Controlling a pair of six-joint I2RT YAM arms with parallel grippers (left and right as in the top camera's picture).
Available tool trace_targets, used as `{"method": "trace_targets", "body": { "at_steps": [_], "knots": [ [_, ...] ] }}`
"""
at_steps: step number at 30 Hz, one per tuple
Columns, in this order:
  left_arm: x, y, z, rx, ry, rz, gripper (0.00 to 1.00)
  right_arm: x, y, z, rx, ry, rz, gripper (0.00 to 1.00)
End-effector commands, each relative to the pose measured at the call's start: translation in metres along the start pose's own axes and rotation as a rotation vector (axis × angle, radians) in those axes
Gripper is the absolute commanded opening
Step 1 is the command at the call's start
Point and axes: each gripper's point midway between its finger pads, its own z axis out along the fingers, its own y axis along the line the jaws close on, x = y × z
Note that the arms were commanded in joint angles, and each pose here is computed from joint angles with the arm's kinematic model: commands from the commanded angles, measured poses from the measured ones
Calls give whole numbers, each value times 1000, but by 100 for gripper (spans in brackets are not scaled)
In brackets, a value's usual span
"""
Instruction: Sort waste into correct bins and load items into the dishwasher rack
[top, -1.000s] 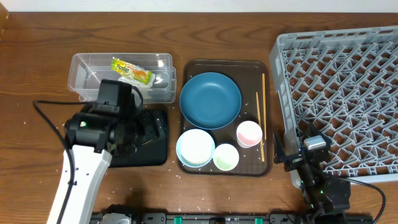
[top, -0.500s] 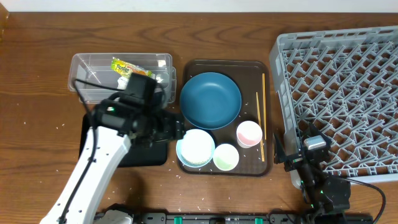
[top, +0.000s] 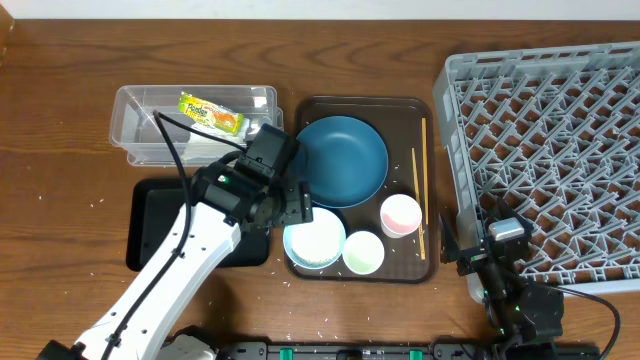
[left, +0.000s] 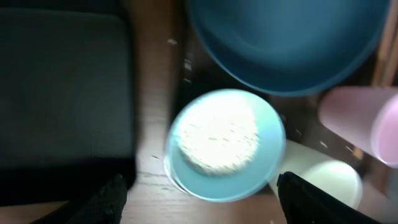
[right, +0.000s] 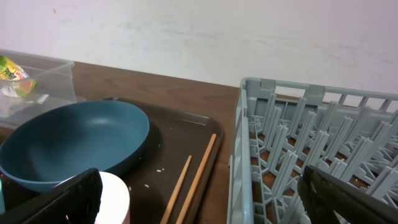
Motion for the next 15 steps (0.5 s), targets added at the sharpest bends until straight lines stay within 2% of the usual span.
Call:
{"method": "trace_targets", "body": {
  "at_steps": [1, 10, 15],
  "knots": [
    [-15, 35, -1, -146, -74, -61, 80, 2, -4, 0, 15, 6, -6, 99],
    [-52, 102, -43, -166, -215, -336, 80, 2, -4, 0, 15, 6, -6, 99],
    [-58, 149, -69, -194, -305, -507, 80, -6, 0, 0, -4, -25, -1, 99]
  ]
}}
